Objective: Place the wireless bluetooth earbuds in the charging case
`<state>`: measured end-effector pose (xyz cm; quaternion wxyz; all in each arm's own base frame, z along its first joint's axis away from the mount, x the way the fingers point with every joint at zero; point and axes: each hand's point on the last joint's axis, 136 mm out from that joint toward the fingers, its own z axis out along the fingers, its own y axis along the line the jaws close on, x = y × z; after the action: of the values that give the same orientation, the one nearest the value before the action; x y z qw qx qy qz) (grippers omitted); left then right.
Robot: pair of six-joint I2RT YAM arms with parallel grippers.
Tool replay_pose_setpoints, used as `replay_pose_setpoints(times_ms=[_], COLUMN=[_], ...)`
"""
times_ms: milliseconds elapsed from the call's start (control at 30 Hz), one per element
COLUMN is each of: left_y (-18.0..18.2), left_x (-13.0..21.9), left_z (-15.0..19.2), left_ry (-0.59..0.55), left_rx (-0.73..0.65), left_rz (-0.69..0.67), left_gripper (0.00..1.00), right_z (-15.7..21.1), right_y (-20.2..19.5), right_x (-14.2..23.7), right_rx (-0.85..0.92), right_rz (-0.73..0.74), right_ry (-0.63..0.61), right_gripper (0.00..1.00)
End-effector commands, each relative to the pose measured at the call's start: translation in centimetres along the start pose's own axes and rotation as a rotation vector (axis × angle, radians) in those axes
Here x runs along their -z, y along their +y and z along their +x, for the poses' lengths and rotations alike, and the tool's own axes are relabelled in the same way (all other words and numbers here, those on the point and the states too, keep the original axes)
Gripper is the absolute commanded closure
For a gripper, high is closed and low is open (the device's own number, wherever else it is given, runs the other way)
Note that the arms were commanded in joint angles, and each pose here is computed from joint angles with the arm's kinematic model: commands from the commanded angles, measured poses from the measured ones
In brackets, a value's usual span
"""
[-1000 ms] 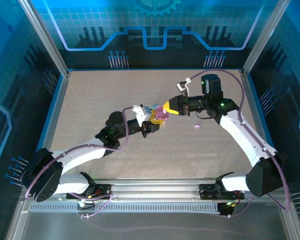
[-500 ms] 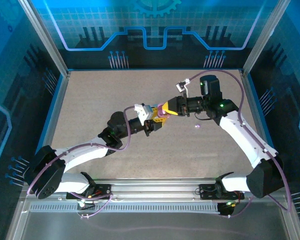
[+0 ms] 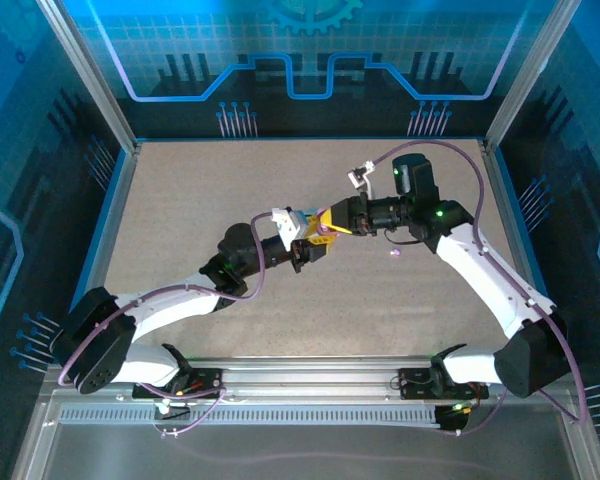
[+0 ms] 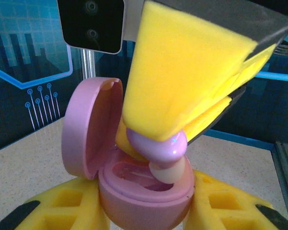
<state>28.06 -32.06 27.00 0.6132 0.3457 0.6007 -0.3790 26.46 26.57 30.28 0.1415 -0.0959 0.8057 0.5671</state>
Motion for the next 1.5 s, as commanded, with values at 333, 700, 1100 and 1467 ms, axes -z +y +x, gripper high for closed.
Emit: replay_pose_setpoints(times_ms=[333, 700, 1100, 1467], left_y=[-0.6, -0.8, -0.8, -0.9], left_x=[-0.3, -0.3, -0.6, -0.6], left_z=[-4.0, -4.1, -3.8, -3.9], left_ry=[-0.125, -0.125, -0.12, -0.128], left_rx=[-0.017, -0.01, 0.01, 0.017], left_rz=[0.016, 0.031, 0.036, 0.035], left_gripper=[0.67, 0.67, 0.67, 0.67], right_z=[0.8, 0.7, 0.3, 0.4], right_y=[-1.6, -2.1, -0.4, -0.6], right_x=[0.3, 0.6, -0.2, -0.7], right_rx=[0.072, 0.094, 0.098, 0.099], right_rz=[0.193, 0.259, 0.182, 0.189], right_ry=[-0.024, -0.032, -0.041, -0.046], right_gripper=[0.75, 0.72, 0.75, 0.75])
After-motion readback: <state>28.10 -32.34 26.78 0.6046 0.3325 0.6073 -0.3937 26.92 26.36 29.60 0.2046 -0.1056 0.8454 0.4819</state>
